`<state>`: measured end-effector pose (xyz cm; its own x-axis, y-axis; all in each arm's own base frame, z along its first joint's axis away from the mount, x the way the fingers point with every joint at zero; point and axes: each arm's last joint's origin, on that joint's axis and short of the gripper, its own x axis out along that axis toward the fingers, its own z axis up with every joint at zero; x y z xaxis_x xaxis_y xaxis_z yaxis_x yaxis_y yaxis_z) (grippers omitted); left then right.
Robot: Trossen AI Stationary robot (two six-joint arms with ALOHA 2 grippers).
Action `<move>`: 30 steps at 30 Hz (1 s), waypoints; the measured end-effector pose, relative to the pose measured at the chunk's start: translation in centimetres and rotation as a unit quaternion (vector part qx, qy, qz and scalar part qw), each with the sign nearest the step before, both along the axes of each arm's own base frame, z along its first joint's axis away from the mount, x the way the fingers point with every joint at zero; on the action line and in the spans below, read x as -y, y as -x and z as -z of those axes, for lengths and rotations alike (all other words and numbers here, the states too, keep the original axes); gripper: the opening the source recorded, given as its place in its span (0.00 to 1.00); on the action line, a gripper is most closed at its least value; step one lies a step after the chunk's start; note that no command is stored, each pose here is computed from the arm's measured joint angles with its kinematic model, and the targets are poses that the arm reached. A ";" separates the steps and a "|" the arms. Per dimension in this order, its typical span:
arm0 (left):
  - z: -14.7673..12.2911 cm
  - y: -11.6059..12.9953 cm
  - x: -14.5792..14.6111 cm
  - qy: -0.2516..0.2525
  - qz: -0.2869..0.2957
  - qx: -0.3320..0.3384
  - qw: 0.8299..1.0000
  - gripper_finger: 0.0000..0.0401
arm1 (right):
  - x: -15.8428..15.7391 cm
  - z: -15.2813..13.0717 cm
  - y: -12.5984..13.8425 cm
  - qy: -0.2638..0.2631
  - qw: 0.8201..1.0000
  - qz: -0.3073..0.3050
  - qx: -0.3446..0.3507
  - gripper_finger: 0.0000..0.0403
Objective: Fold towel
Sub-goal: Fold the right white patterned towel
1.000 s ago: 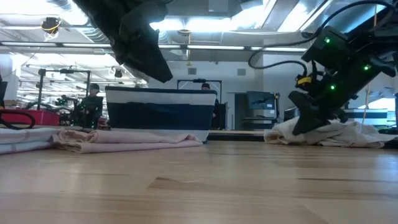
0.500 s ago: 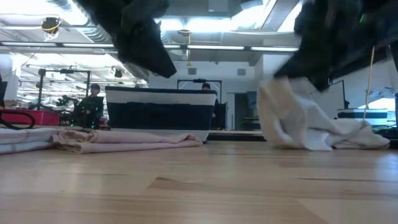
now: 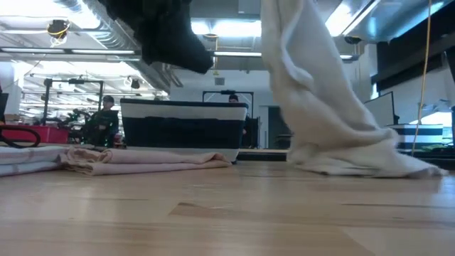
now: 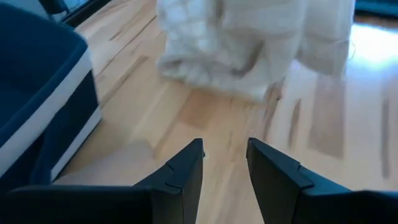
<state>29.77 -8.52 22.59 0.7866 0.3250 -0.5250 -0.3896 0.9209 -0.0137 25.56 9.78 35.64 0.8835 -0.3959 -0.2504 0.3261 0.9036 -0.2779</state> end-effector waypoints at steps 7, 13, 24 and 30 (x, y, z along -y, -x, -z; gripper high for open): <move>-0.3 -0.3 0.5 0.049 -0.018 0.042 0.998 0.29 | 1.3 0.0 -0.3 0.017 0.999 0.032 -0.036 0.01; 0.6 -1.4 0.5 0.083 0.015 0.042 0.996 0.29 | 1.9 0.7 -0.9 0.011 0.998 0.039 -0.055 0.01; 2.8 -3.8 2.1 0.099 0.060 0.094 0.989 0.29 | 2.2 1.0 -1.2 0.010 0.997 0.038 -0.065 0.01; 2.3 -4.0 2.0 0.105 0.045 0.124 0.986 0.29 | 2.2 1.0 -1.2 0.010 0.997 0.038 -0.065 0.01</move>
<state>33.80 -10.54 20.25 0.9200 0.1530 -0.3608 -0.2674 0.9181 -0.2925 26.73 7.62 34.59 0.8110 -0.4666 -0.3530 0.3535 0.8715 -0.3399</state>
